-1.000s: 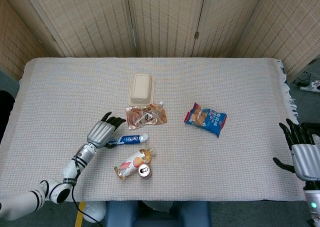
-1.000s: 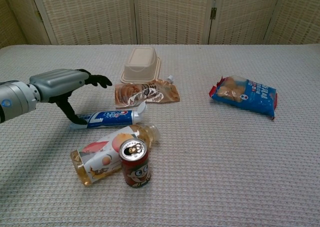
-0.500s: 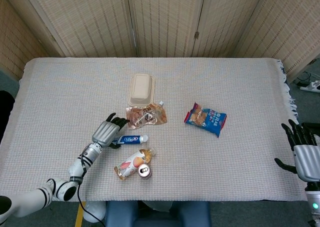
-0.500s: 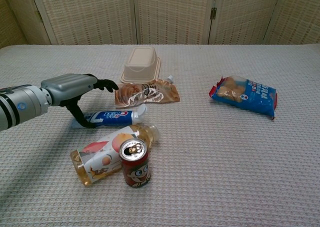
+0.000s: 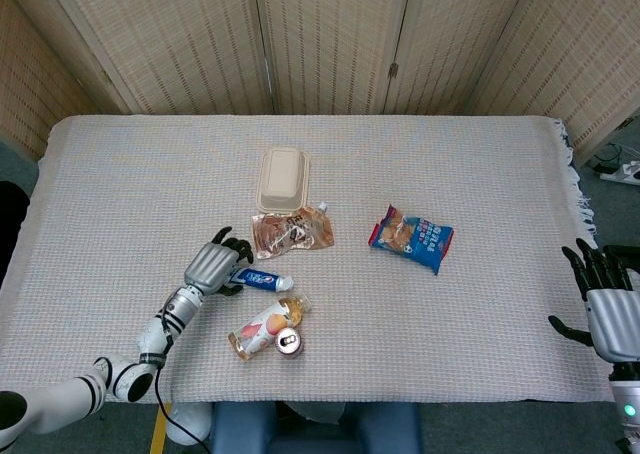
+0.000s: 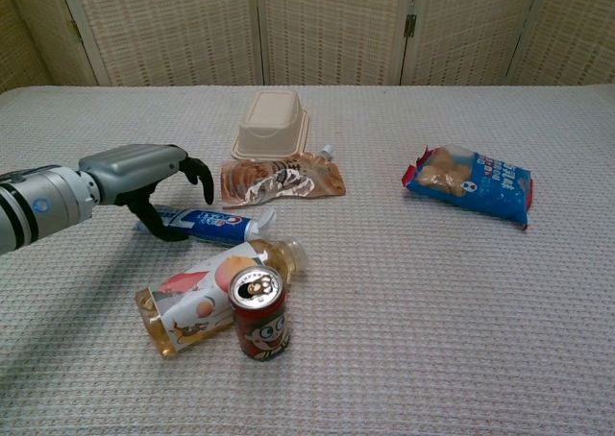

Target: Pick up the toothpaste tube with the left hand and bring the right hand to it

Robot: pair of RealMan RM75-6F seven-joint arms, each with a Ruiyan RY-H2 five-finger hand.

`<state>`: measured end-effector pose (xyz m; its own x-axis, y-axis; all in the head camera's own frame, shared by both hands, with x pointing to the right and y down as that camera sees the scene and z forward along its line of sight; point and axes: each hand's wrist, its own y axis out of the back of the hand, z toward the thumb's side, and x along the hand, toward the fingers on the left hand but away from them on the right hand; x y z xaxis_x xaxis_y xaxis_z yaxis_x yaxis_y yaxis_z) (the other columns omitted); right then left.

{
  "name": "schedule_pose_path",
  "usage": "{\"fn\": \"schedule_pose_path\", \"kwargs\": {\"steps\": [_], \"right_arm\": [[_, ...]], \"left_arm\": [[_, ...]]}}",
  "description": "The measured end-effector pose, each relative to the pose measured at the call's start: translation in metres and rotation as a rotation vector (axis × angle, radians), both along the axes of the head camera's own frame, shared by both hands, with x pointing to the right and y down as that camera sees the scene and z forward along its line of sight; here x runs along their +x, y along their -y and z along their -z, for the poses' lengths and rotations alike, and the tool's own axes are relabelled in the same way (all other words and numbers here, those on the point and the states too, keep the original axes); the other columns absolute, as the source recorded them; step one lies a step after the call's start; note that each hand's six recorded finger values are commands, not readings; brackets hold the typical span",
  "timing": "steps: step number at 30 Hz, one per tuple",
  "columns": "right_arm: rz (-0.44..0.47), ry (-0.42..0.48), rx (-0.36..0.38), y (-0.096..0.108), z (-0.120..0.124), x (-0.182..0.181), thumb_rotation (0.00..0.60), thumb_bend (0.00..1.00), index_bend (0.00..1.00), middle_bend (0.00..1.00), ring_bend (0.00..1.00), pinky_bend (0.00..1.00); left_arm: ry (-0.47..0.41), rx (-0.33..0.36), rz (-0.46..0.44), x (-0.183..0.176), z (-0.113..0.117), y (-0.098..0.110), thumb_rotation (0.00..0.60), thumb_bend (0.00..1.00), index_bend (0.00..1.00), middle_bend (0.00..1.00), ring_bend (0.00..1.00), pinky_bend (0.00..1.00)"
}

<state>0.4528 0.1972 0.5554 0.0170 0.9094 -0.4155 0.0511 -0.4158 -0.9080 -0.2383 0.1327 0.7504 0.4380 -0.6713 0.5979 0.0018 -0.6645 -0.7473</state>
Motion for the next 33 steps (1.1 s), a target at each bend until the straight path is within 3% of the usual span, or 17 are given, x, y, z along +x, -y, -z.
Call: {"fn": "schedule_pose_path", "kwargs": {"steps": [13, 19, 27, 33], "right_arm": [[-0.010, -0.001, -0.004, -0.001, -0.001, 0.004, 0.600, 0.22, 0.00, 0.00, 0.07, 0.00], [-0.008, -0.001, -0.005, -0.001, -0.001, 0.003, 0.600, 0.22, 0.00, 0.00, 0.08, 0.00], [0.008, 0.004, 0.001, 0.002, 0.001, -0.002, 0.600, 0.22, 0.00, 0.01, 0.08, 0.00], [0.064, 0.041, 0.006, 0.010, 0.006, -0.020, 0.600, 0.22, 0.00, 0.02, 0.08, 0.00]], "left_arm": [[0.018, 0.006, -0.023, 0.007, -0.011, -0.003, 0.600, 0.37, 0.47, 0.39, 0.34, 0.14], [0.003, 0.003, -0.007, 0.006, -0.012, -0.002, 0.600, 0.43, 0.54, 0.50, 0.42, 0.16], [-0.051, 0.009, 0.014, 0.003, -0.008, 0.003, 0.600, 0.63, 0.71, 0.67, 0.58, 0.32], [-0.114, 0.049, 0.005, 0.001, 0.009, 0.012, 0.600, 0.68, 0.73, 0.71, 0.63, 0.37]]}}
